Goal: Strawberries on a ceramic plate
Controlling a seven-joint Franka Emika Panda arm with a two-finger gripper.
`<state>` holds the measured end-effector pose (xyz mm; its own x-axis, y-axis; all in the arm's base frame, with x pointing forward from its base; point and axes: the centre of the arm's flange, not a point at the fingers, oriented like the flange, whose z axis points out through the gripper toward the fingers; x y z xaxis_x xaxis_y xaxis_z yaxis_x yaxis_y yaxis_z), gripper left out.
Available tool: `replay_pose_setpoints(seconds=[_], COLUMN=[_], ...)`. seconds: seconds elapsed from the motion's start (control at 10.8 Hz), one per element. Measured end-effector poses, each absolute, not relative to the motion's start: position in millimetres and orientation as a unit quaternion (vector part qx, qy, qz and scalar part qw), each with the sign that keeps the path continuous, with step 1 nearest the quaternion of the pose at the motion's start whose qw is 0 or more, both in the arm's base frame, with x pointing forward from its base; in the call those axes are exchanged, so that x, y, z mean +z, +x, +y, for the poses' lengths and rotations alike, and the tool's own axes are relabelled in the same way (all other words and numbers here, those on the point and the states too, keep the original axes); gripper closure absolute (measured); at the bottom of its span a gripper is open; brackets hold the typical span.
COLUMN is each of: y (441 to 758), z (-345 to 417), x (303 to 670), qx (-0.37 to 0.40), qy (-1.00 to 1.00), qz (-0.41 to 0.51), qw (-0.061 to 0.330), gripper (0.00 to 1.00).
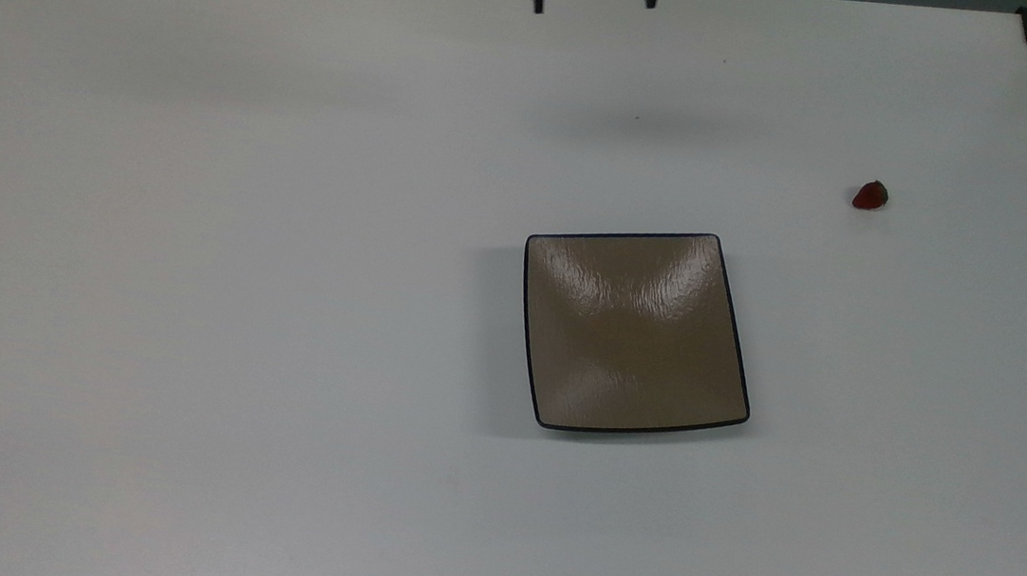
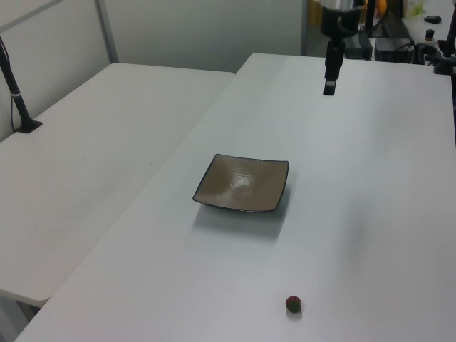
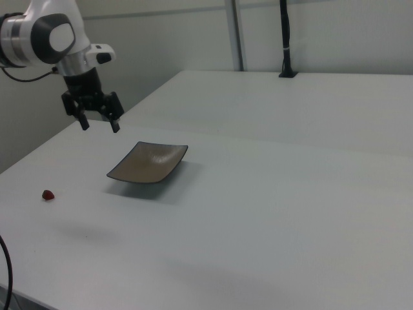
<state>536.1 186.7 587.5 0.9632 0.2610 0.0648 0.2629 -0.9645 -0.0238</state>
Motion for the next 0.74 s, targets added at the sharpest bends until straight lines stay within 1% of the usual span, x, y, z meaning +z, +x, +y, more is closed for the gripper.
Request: replay_pose_setpoints(seconds=[0.37,0.74], y=[510.4,481.4], z=[252.9,329.8], x=[593.6,602.7], qx=[-0.035,-0.043], qy=[-0.985,-0.987], qz=[-0.168,-0.151], qw=[0.021,0.040], gripper=[0.00,0.00])
